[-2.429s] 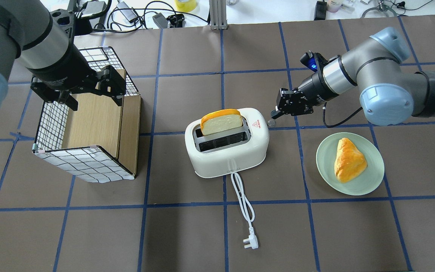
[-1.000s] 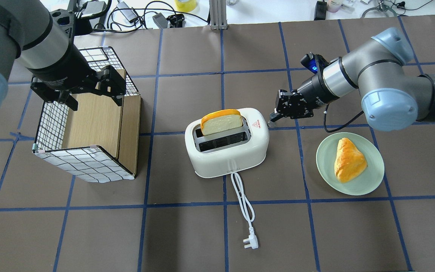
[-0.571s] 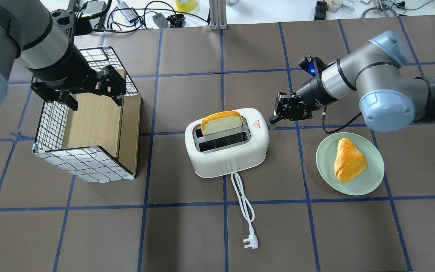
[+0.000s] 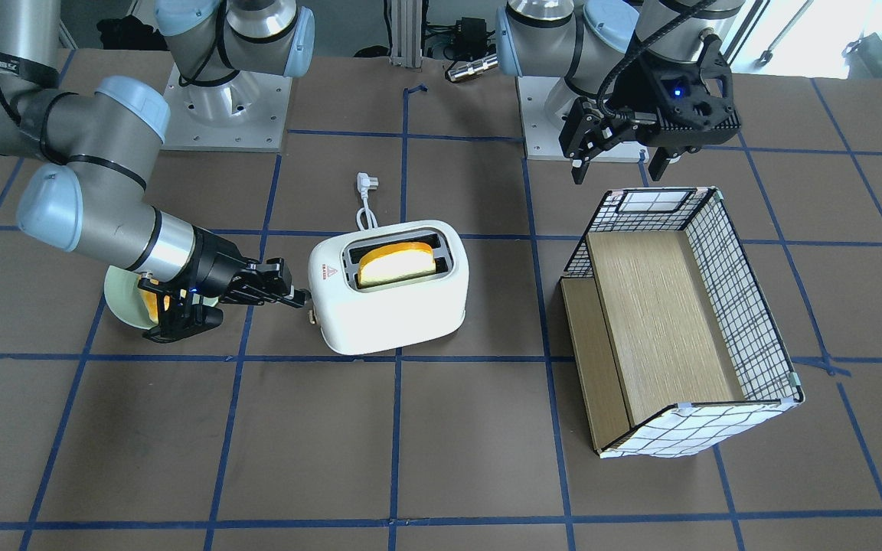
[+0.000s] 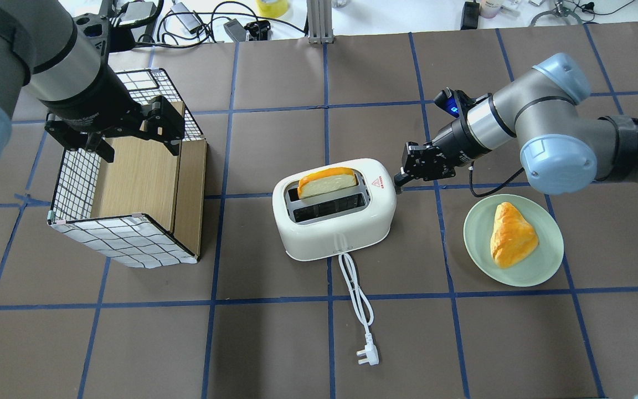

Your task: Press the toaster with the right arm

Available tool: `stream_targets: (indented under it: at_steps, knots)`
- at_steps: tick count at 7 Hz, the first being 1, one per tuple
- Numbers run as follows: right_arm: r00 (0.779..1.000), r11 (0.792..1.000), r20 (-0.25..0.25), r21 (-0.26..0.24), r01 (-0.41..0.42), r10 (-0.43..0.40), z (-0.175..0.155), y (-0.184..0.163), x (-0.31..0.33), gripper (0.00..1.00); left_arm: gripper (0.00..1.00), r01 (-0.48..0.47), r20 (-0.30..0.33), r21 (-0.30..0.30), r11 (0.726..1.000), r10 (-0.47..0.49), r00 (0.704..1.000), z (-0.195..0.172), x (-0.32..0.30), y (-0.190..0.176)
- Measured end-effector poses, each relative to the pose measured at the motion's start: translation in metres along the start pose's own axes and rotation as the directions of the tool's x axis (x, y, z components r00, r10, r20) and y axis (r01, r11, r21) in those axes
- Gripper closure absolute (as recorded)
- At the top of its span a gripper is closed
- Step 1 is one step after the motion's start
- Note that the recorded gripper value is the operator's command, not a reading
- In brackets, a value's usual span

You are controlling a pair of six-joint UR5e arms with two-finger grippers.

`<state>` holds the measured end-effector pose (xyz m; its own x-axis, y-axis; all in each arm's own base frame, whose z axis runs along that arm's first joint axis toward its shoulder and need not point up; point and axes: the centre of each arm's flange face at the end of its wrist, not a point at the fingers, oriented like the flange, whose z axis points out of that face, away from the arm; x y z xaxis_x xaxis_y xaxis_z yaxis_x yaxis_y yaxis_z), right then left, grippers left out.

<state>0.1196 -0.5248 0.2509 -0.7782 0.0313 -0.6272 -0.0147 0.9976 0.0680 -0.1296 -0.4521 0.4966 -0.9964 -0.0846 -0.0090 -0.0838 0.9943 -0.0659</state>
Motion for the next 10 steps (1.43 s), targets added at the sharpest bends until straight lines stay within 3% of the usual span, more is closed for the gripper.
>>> stream_targets:
  at_steps: [5, 10]
  knots:
    - [1.000, 1.000, -0.006, 0.007, -0.007, 0.007, -0.002, 0.001, -0.001, 1.00, 0.00, 0.000, 0.000, 0.000, 1.000, 0.000, 1.000, 0.000, 0.000, 0.000]
    - [0.996, 0.994, -0.048, 0.075, -0.076, 0.080, -0.041, 0.001, -0.030, 1.00, 0.00, 0.000, 0.000, 0.000, 1.000, 0.000, 1.000, 0.000, 0.000, 0.000]
